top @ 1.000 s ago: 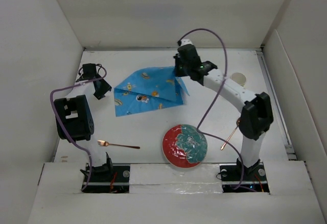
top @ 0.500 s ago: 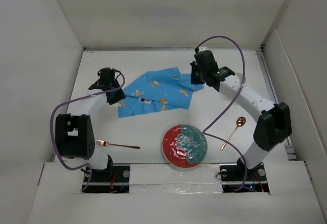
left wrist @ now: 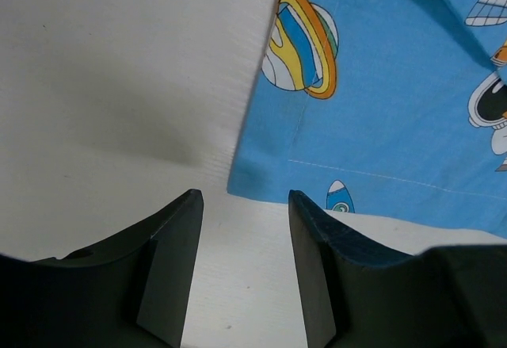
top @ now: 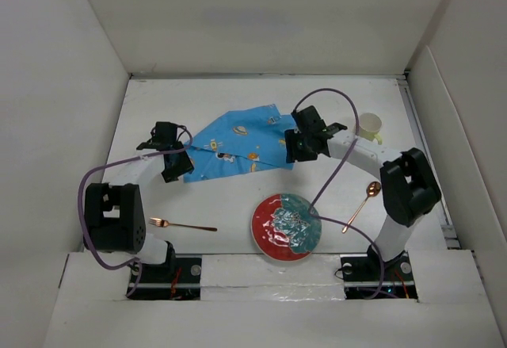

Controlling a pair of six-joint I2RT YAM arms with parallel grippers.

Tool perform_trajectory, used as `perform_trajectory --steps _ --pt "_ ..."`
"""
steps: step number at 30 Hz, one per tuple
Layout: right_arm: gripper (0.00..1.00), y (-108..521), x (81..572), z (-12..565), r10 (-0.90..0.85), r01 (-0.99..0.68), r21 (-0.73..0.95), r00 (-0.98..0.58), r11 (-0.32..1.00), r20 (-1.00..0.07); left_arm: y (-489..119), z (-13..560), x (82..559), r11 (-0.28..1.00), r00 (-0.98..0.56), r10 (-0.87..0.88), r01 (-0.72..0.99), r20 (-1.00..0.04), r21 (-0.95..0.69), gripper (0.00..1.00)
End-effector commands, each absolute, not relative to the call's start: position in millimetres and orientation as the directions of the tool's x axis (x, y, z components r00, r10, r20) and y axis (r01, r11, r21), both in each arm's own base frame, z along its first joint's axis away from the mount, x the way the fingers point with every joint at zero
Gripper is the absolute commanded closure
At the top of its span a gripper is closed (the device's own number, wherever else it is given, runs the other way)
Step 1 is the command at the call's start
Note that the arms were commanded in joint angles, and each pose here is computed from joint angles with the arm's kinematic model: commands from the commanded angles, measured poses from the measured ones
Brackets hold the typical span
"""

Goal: Set the dinner table for one person

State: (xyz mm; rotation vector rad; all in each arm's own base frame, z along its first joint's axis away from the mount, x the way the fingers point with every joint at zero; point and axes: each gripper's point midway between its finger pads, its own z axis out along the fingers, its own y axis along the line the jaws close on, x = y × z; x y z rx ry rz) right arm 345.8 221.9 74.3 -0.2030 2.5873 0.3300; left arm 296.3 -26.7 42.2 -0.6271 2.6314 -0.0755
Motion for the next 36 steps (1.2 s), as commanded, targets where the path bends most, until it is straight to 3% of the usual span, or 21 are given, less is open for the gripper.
perform_trajectory --steps 1,16,22,24,26,30,36 --pt "0.47 233.6 353.8 75.9 -0.120 -0.256 0.196 -0.845 0.947 -0.522 -27.2 40.3 291.9 0.913 -0.829 -0.405 -0.389 -0.386 -0.122 0.55" --pt "0.47 237.0 349.9 25.2 -0.206 -0.256 0.071 -0.889 0.964 -0.409 -18.0 28.7 292.8 0.932 -0.863 -0.333 -0.362 -0.379 0.006 0.53" --pt "0.64 237.0 345.6 14.9 -0.202 -0.243 0.059 -0.898 0.968 -0.391 -24.9 18.7 293.1 0.942 -0.888 -0.306 -0.334 -0.343 0.024 0.54" --pt "0.81 236.0 347.3 16.1 -0.195 -0.236 0.055 -0.895 0.970 -0.401 -26.1 14.4 292.3 0.944 -0.895 -0.304 -0.330 -0.327 0.025 0.55" --pt "0.87 235.4 347.5 18.8 -0.190 -0.231 0.054 -0.893 0.971 -0.408 -26.8 13.5 291.8 0.945 -0.897 -0.303 -0.327 -0.323 0.023 0.58" --pt "0.91 235.4 355.7 46.4 -0.181 -0.231 0.052 -0.866 0.972 -0.466 -28.3 11.0 290.7 0.946 -0.900 -0.302 -0.323 -0.314 0.018 0.71" --pt "0.97 241.6 360.3 82.2 -0.156 -0.243 0.108 -0.844 0.964 -0.514 -31.7 2.2 282.2 0.947 -0.910 -0.307 -0.322 -0.277 0.009 0.81"
